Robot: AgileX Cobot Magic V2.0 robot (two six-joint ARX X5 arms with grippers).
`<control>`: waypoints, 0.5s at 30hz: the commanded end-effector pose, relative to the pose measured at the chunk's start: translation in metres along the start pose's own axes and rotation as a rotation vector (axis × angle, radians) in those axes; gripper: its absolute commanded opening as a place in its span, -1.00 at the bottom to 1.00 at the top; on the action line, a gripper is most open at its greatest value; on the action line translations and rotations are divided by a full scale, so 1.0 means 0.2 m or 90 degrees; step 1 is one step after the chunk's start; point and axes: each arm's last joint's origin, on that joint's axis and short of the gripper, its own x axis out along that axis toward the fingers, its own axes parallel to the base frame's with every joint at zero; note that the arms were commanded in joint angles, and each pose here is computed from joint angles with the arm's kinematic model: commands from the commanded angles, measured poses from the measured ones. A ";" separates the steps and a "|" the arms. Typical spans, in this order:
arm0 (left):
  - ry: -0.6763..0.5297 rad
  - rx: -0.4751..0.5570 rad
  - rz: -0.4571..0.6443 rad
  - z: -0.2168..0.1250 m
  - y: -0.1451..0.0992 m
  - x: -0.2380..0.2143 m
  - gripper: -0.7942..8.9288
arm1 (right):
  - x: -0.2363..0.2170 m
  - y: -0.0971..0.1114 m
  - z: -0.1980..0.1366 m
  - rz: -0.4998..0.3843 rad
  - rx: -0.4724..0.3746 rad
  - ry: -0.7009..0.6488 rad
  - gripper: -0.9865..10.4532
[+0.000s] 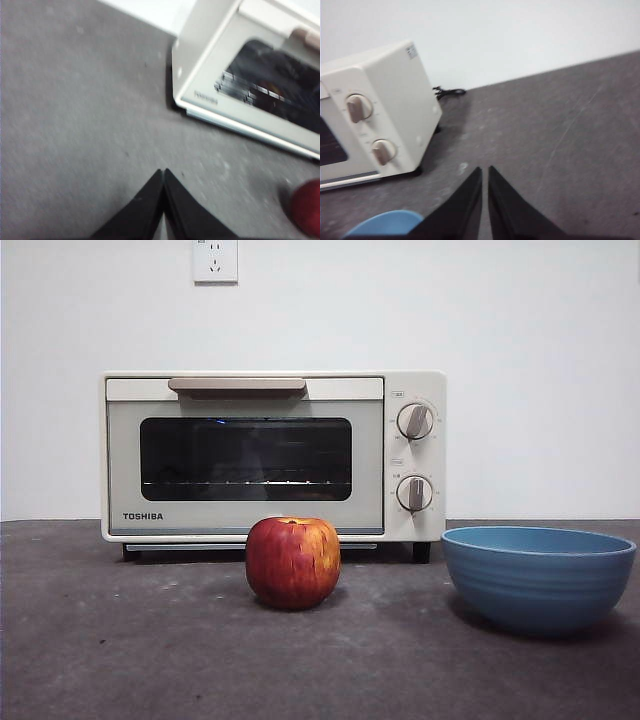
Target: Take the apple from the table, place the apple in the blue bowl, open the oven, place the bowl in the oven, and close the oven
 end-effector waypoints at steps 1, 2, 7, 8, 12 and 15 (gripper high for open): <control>-0.008 -0.007 -0.026 0.08 -0.04 -0.03 -0.82 | -0.01 0.04 0.08 0.030 0.026 0.012 -0.82; -0.003 -0.007 -0.035 0.10 -0.06 -0.04 -0.82 | -0.01 0.05 0.10 0.042 0.027 0.021 -0.82; 0.044 -0.011 -0.088 0.20 -0.12 -0.05 -0.82 | 0.00 0.11 0.24 0.098 0.017 0.098 -0.82; 0.054 -0.010 -0.100 0.22 -0.13 -0.05 -0.82 | 0.01 0.12 0.26 0.110 0.008 0.115 -0.82; 0.109 0.010 -0.138 0.32 -0.18 -0.05 -0.82 | 0.05 0.18 0.37 0.183 -0.021 0.197 -0.82; 0.152 0.044 -0.150 0.40 -0.23 -0.06 -0.82 | 0.09 0.23 0.44 0.244 -0.045 0.253 -0.82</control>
